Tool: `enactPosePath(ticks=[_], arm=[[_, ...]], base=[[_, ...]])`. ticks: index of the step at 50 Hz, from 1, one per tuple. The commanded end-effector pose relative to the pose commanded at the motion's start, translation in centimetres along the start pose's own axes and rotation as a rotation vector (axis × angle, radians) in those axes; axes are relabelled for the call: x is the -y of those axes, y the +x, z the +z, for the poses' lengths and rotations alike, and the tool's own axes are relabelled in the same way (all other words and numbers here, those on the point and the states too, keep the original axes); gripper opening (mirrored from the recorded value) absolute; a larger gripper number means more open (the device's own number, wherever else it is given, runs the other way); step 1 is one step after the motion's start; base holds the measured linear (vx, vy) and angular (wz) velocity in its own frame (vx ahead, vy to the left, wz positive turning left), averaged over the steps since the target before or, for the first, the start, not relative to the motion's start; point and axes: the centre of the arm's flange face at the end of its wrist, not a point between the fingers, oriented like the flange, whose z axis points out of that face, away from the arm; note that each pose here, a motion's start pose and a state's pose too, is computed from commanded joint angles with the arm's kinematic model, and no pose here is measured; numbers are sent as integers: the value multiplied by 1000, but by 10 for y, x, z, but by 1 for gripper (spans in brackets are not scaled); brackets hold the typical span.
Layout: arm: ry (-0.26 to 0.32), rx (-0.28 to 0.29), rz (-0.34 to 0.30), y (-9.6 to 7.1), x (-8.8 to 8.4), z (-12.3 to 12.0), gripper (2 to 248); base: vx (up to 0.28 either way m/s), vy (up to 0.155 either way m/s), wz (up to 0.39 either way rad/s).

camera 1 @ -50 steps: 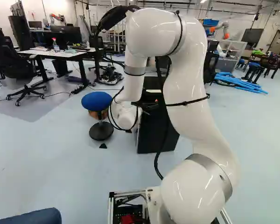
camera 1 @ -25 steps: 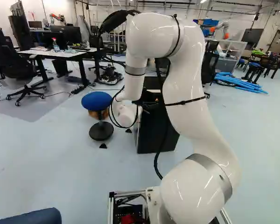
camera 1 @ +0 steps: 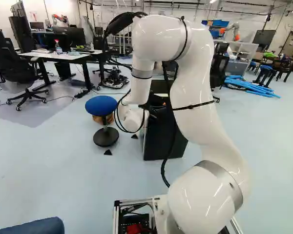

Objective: Grab a drink from the fridge

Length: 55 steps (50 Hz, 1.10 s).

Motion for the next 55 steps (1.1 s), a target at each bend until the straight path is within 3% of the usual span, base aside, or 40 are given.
enactPosePath(ticks=[55], arm=[[-77, 16, 15, -2, -6, 1, 247]], base=[[0, 0, 0]])
